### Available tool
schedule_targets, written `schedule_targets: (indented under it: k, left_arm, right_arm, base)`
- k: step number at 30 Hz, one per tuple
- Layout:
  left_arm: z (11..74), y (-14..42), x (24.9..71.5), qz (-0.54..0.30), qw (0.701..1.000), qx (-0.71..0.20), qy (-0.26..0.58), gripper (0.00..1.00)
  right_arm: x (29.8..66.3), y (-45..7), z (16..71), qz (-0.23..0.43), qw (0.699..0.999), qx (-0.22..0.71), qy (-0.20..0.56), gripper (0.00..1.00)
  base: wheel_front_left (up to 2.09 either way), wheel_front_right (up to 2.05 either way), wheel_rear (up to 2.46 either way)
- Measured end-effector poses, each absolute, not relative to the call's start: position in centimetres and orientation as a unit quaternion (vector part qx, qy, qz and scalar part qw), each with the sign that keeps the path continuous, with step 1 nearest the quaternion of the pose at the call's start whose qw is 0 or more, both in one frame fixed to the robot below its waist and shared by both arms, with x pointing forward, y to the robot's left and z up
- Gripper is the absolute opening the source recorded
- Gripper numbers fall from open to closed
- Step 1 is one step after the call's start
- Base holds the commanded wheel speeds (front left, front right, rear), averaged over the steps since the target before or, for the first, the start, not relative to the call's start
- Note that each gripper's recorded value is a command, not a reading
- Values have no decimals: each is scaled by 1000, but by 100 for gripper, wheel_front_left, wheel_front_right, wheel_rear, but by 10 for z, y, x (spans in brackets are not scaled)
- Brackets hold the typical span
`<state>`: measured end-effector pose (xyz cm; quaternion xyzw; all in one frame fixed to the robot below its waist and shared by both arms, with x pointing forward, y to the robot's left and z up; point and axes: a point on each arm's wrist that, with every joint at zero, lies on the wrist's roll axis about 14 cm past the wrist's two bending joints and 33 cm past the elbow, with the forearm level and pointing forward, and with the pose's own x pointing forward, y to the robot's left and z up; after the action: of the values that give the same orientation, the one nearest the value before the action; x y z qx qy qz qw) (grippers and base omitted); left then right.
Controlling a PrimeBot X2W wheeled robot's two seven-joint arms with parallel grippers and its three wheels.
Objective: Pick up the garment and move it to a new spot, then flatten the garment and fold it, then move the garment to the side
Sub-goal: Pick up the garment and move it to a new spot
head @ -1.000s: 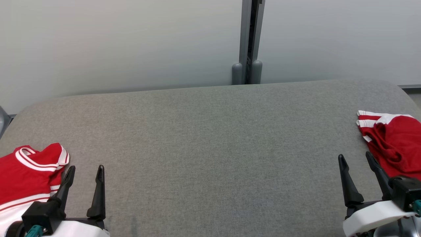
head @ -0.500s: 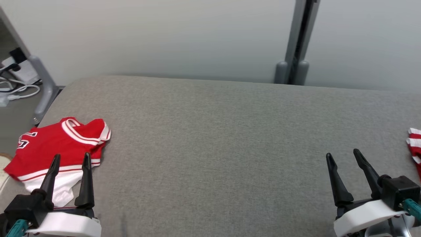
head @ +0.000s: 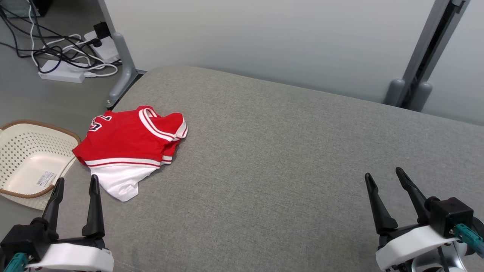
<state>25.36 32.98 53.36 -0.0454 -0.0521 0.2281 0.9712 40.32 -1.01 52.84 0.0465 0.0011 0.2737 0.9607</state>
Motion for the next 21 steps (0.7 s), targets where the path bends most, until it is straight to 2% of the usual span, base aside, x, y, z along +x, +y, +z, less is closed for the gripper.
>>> schedule_targets:
  k: [21]
  left_arm:
    - [541, 338, 258, 248, 965, -55, -68, 100]
  right_arm:
    - [407, 0, 526, 286, 957, 52, 5, 100]
  base:
    - [0, 0, 0]
